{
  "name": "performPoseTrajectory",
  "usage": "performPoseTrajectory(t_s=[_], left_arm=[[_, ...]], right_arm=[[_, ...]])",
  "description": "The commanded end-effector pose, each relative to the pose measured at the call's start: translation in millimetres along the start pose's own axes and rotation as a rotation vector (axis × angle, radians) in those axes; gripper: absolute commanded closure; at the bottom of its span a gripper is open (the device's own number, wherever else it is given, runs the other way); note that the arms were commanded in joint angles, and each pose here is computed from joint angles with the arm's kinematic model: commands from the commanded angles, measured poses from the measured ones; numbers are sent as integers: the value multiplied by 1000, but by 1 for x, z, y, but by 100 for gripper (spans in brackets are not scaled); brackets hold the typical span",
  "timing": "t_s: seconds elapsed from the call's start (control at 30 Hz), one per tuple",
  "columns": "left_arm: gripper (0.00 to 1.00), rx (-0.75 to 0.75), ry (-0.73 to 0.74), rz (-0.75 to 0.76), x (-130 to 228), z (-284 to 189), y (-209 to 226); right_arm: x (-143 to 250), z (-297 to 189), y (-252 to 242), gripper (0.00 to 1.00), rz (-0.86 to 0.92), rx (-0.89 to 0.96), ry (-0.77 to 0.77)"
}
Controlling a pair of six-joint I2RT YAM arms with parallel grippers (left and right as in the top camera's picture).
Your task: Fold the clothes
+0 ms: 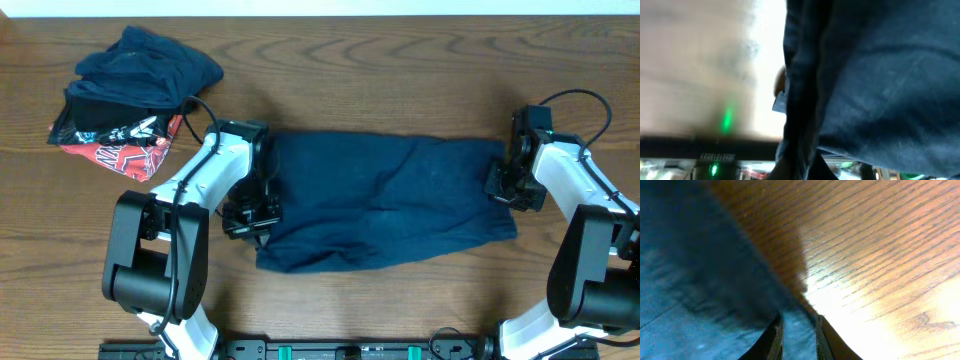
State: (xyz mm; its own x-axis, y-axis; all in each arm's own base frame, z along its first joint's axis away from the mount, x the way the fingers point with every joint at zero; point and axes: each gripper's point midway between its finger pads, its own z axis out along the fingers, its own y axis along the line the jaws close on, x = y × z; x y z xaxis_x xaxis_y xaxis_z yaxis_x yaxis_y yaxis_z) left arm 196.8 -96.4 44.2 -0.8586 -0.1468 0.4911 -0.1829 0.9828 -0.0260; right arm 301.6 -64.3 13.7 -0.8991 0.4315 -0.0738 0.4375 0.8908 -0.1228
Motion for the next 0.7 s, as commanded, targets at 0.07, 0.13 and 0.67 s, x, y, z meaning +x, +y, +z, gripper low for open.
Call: performPoseTrajectory(t_s=[0.07, 0.13, 0.67], left_arm=[[84, -9, 22, 17, 9, -3, 2], [77, -8, 22, 18, 9, -3, 2], [59, 82, -519, 136, -30, -95, -24]], right_arm=[[0, 3, -6, 79, 6, 26, 0], [0, 3, -6, 79, 5, 27, 3], [10, -15, -30, 69, 151, -154, 102]])
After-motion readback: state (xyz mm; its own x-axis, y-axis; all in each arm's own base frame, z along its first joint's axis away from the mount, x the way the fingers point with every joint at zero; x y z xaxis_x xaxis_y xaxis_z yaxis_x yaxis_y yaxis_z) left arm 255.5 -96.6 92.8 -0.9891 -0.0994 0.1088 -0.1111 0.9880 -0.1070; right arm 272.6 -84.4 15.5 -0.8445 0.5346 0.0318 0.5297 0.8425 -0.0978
